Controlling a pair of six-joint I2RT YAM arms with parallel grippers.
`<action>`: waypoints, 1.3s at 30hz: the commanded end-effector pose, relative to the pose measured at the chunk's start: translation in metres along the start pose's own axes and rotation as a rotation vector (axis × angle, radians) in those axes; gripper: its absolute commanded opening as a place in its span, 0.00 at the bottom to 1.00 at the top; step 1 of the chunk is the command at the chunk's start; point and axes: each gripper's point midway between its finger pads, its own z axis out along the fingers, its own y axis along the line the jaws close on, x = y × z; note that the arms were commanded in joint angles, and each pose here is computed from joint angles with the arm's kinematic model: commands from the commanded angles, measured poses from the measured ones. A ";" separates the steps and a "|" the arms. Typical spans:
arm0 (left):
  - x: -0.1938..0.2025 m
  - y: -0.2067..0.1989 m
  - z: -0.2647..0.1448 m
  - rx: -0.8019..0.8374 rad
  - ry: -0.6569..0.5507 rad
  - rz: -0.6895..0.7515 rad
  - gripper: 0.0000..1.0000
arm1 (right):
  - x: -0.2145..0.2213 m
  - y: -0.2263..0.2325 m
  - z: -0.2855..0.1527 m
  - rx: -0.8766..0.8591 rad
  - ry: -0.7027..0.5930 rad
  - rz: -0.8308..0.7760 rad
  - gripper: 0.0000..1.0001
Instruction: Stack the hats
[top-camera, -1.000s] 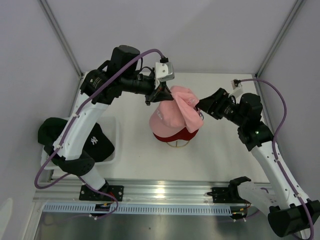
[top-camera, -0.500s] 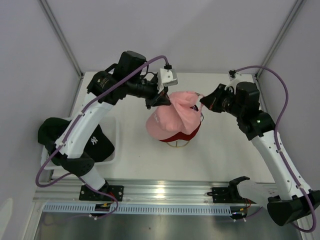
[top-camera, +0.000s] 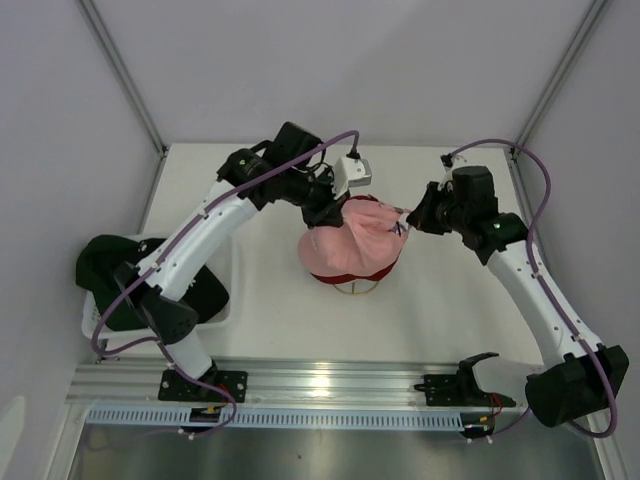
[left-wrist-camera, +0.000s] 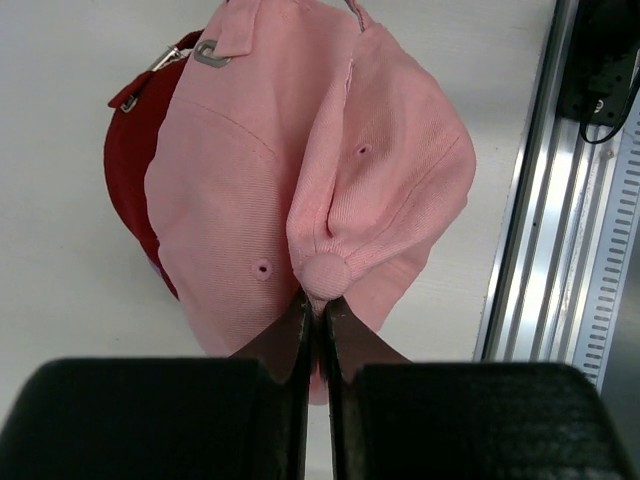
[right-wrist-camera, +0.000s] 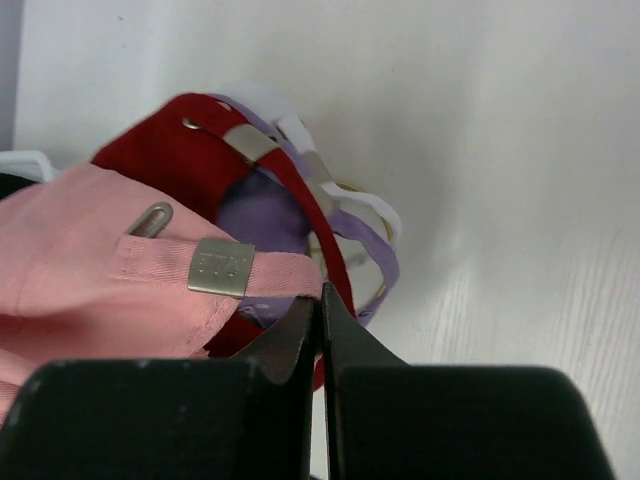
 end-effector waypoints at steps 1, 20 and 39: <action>0.010 0.002 0.011 0.002 0.024 -0.062 0.07 | 0.006 -0.026 0.005 0.094 0.002 -0.027 0.01; 0.023 -0.006 0.012 -0.088 -0.115 -0.201 0.43 | 0.054 -0.060 0.074 0.162 0.207 0.003 0.05; 0.079 0.065 -0.021 -0.393 -0.720 -1.149 0.81 | 0.035 -0.047 0.093 0.107 0.248 -0.047 0.25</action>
